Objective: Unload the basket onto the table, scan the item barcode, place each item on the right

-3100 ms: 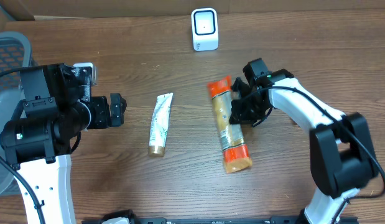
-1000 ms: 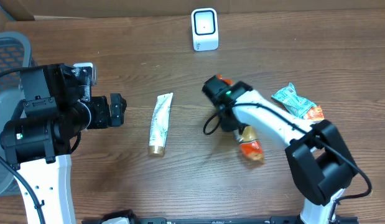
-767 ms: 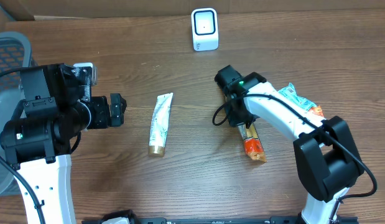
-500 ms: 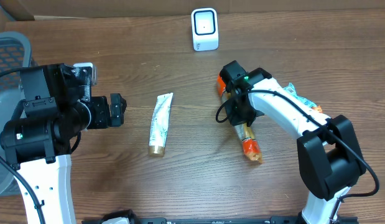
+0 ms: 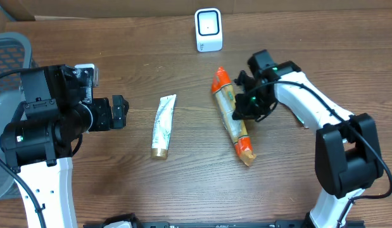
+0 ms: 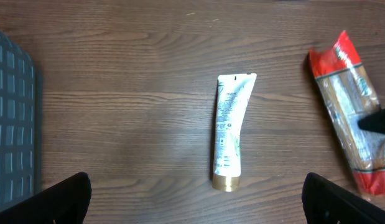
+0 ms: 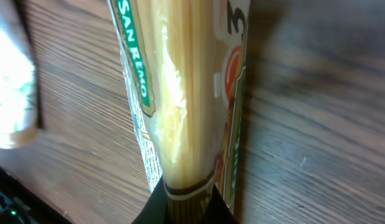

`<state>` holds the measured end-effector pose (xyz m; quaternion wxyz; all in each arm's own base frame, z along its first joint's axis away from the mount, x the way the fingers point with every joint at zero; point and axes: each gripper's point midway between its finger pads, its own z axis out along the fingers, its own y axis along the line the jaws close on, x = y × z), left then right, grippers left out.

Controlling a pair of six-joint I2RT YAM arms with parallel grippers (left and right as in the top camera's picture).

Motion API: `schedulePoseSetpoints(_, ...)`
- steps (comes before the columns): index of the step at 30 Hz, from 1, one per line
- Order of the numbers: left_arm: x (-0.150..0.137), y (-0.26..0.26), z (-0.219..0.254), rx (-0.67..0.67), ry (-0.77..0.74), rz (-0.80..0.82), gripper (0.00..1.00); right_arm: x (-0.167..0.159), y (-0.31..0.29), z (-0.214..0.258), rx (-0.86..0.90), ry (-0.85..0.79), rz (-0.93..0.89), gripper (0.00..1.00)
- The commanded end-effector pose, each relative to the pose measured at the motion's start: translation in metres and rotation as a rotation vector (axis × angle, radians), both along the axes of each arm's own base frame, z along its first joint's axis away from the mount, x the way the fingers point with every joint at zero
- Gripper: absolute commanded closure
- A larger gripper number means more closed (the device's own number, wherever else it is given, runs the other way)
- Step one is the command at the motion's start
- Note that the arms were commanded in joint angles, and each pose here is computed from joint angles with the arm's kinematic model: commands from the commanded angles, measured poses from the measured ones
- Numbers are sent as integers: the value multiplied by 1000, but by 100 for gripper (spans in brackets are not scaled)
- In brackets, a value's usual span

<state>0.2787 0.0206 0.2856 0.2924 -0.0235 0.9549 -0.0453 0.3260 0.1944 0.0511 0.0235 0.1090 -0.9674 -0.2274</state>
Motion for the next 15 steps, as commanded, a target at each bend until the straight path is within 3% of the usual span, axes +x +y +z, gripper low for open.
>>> schedulePoseSetpoints(1, 3, 0, 6, 1, -19, -10, 0, -18, 18, -3, 87, 33, 75, 95)
schedulePoseSetpoints(4, 3, 0, 6, 1, -19, -10, 0, -25, 21, -8, 84, 35, 120, 75)
schedulePoseSetpoints(7, 3, 0, 6, 1, -19, -11, 0, -30, 20, -16, 34, 33, 139, 65)
schedulePoseSetpoints(15, 3, 0, 6, 0, -19, -11, 0, -46, 23, -40, -56, 70, 195, 62)
